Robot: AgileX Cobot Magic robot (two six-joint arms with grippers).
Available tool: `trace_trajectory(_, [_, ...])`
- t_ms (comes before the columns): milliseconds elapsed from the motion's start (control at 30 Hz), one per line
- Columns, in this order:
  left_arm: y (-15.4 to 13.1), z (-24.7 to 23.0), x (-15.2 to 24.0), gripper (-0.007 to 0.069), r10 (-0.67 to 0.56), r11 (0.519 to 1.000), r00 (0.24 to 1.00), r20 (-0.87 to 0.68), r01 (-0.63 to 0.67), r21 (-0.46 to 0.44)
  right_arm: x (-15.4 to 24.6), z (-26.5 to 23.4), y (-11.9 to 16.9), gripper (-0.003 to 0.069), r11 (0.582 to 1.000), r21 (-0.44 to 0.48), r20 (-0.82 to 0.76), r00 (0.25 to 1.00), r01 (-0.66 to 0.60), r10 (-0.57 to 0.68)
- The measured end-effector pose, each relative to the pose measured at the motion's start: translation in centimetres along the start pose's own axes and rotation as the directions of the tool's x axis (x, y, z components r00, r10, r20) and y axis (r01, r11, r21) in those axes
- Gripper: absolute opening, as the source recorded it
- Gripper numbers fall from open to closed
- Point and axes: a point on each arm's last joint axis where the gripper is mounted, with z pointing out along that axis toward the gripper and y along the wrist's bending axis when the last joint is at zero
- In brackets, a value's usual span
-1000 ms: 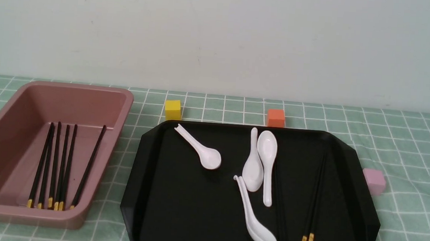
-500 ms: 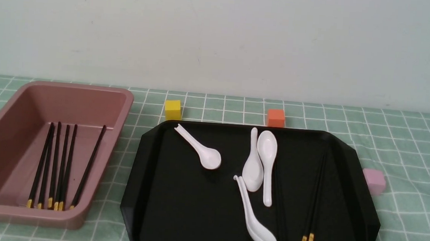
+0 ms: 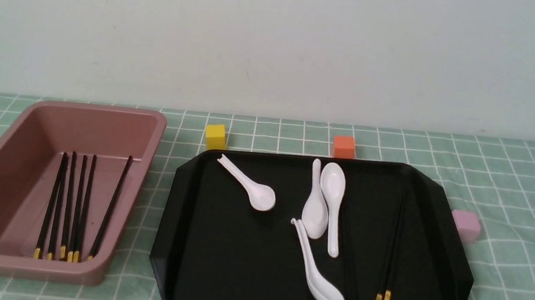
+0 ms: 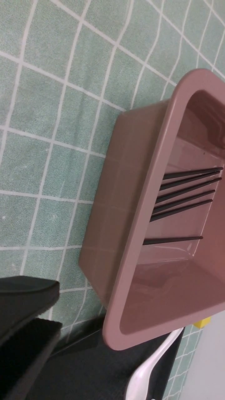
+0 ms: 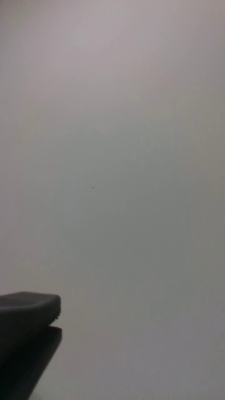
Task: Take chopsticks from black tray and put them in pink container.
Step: 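Move the gripper over the chopsticks on the black tray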
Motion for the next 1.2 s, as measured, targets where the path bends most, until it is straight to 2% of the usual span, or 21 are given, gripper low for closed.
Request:
trace_trajectory(67, [0.0, 0.0, 0.0, 0.0130, 0.000, 1.000, 1.000, 0.000, 0.000, 0.000, -1.4, 1.4, 2.1, -0.0005, 0.982, 0.000, -0.070, 0.979, 0.190, -0.189])
trace_trajectory(100, [0.0, 0.0, 0.0, 0.0131, 0.000, 1.000, 1.000, 0.000, 0.000, 0.000, -1.7, 1.9, 2.8, -0.0009, 0.973, 0.002, -0.120, 0.966, 0.231, -0.229])
trace_trajectory(133, [0.0, 0.0, 0.0, 0.0132, 0.000, 1.000, 1.000, 0.000, 0.000, 0.000, -1.5, 3.7, 3.3, -0.0008, 0.950, 0.072, -0.258, 0.926, 0.303, -0.276])
trace_trajectory(167, [0.0, 0.0, 0.0, 0.0132, 0.000, 1.000, 1.000, 0.000, 0.000, 0.000, -1.5, 3.7, 3.3, -0.0008, 0.955, 0.029, -0.283, 0.918, 0.296, -0.276])
trace_trajectory(233, [0.0, 0.0, 0.0, 0.0133, 0.000, 1.000, 1.000, 0.000, 0.000, 0.000, 0.2, 6.3, 2.7, -0.0002, 0.923, 0.064, -0.607, 0.748, 0.380, -0.266])
trace_trajectory(300, [0.0, 0.0, 0.0, 0.0135, 0.000, 1.000, 1.000, 0.000, 0.000, 0.000, 2.1, 8.1, 1.3, 0.0003, 0.897, 0.067, -0.809, 0.550, 0.436, -0.206])
trace_trajectory(333, [0.0, 0.0, 0.0, 0.0137, 0.000, 1.000, 1.000, 0.001, 0.000, 0.000, 3.6, 9.0, 0.0, 0.0005, 0.885, 0.053, -0.907, 0.393, 0.463, -0.151])
trace_trajectory(367, [0.0, 0.0, 0.0, 0.0138, 0.000, 1.000, 1.000, 0.001, 0.000, 0.000, 4.7, 9.9, -1.1, 0.0006, 0.879, 0.038, -0.954, 0.279, 0.475, -0.109])
trace_trajectory(400, [0.0, 0.0, 0.0, 0.0139, 0.000, 1.000, 1.000, 0.001, 0.000, 0.000, 5.6, 10.6, -1.9, 0.0008, 0.879, 0.028, -0.976, 0.204, 0.476, -0.080])
trace_trajectory(433, [0.0, 0.0, 0.0, 0.0140, 0.000, 1.000, 1.000, 0.001, 0.000, 0.000, 6.6, 11.2, -2.7, 0.0010, 0.887, 0.024, -0.991, 0.131, 0.462, -0.041])
trace_trajectory(467, [0.0, 0.0, 0.0, 0.0142, 0.000, 1.000, 1.000, 0.001, 0.000, 0.000, 8.3, 12.2, -4.0, 0.0015, 0.902, 0.029, -1.000, 0.021, 0.430, 0.022])
trace_trajectory(567, [0.0, 0.0, 0.0, 0.0145, 0.000, 1.000, 1.000, 0.001, 0.000, 0.000, 11.4, 14.0, -5.4, 0.0025, 0.938, 0.037, -0.989, -0.121, 0.346, 0.084])
trace_trajectory(667, [0.0, 0.0, 0.0, 0.0146, 0.000, 1.000, 1.000, 0.001, 0.000, 0.000, 14.9, 15.9, -5.7, 0.0031, 0.952, -0.001, -0.968, -0.241, 0.305, 0.076])
trace_trajectory(767, [0.0, 0.0, 0.0, 0.0146, 0.000, 1.000, 1.000, 0.001, 0.000, 0.000, 18.1, 17.6, -5.1, 0.0042, 0.943, -0.058, -0.941, -0.333, 0.327, 0.058])
trace_trajectory(900, [0.0, 0.0, 0.0, 0.0146, 0.000, 1.000, 1.000, 0.001, 0.000, 0.000, 21.1, 19.0, -4.3, 0.0061, 0.891, -0.132, -0.928, -0.370, 0.434, 0.042])
trace_trajectory(933, [0.0, 0.0, 0.0, 0.0146, 0.000, 1.000, 1.000, 0.001, 0.000, 0.000, 21.8, 19.7, -3.9, 0.0076, 0.859, -0.162, -0.932, -0.361, 0.485, 0.028])
trace_trajectory(967, [0.0, 0.0, 0.0, 0.0146, 0.000, 1.000, 1.000, 0.001, 0.000, 0.000, 22.2, 20.0, -3.7, 0.0083, 0.850, -0.157, -0.937, -0.348, 0.502, 0.032])
trace_trajectory(1033, [0.0, 0.0, 0.0, 0.0146, 0.000, 1.000, 1.000, 0.001, 0.000, 0.000, 23.4, 20.9, -3.4, 0.0111, 0.804, -0.149, -0.952, -0.304, 0.576, 0.041])
trace_trajectory(1133, [0.0, 0.0, 0.0, 0.0146, 0.000, 1.000, 1.000, 0.001, 0.000, 0.000, 24.6, 21.8, -3.5, 0.0169, 0.765, -0.114, -0.972, -0.230, 0.634, 0.046])
trace_trajectory(1200, [0.0, 0.0, 0.0, 0.0146, 0.000, 1.000, 1.000, 0.001, 0.000, 0.000, 25.2, 22.2, -3.9, 0.0220, 0.760, -0.085, -0.981, -0.187, 0.644, 0.049])
